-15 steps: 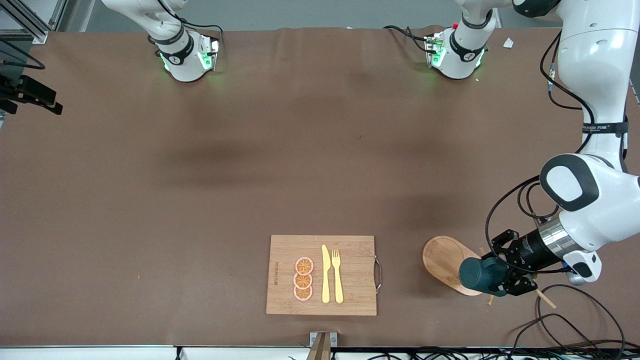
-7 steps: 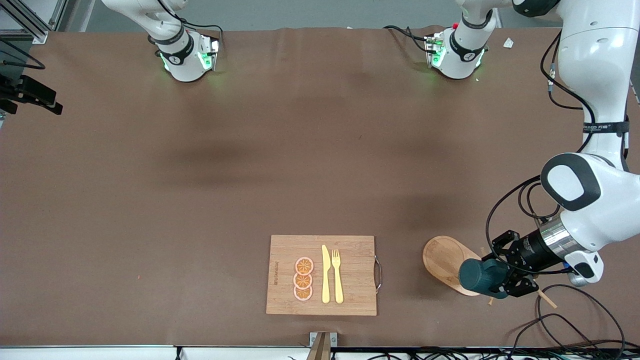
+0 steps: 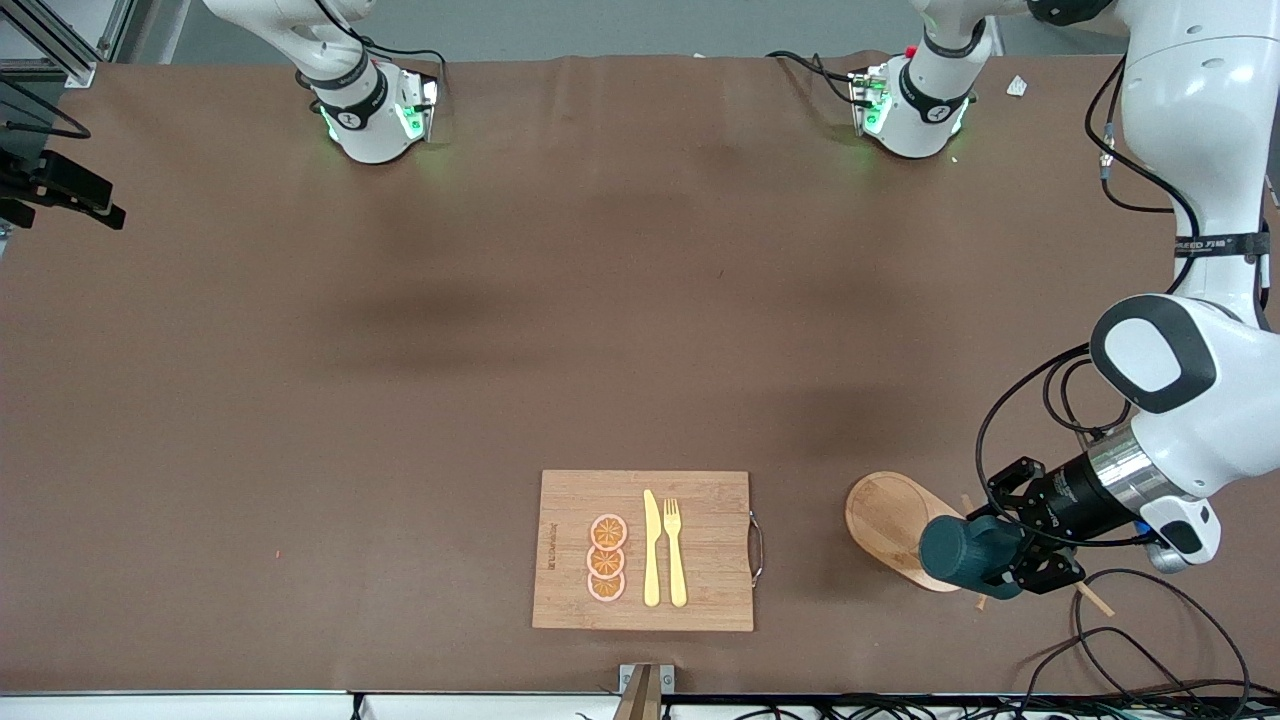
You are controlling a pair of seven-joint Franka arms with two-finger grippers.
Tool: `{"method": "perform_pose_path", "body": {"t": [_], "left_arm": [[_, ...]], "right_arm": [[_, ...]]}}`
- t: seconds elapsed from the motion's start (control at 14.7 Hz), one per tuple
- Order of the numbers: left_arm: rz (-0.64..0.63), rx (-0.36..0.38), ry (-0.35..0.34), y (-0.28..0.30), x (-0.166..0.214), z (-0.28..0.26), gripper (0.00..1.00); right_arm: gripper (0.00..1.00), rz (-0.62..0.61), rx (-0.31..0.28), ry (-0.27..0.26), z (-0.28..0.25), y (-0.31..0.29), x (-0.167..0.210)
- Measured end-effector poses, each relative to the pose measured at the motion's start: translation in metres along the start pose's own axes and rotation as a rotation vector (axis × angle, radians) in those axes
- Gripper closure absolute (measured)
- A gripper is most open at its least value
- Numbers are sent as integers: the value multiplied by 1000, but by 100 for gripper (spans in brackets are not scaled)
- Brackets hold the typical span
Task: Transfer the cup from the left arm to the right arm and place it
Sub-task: 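Close the left gripper on the teal mug's body, then lift the teal mug off the stand and carry it toward mid-table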
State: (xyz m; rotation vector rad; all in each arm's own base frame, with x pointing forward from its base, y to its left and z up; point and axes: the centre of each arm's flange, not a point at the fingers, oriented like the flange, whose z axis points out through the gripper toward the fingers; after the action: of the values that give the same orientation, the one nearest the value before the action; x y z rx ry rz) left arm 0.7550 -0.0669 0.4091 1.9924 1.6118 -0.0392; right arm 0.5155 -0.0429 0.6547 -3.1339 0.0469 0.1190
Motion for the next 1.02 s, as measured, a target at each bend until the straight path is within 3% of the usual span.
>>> {"method": "perform_pose_path", "body": {"t": [0.54, 1.02], "left_arm": [[-18, 34, -38, 5, -67, -3, 22], [107, 126, 77, -13, -191, 42, 22]], "right_arm": [[0, 0, 0, 0, 0, 0, 0], [0, 0, 0, 0, 0, 0, 0]]}}
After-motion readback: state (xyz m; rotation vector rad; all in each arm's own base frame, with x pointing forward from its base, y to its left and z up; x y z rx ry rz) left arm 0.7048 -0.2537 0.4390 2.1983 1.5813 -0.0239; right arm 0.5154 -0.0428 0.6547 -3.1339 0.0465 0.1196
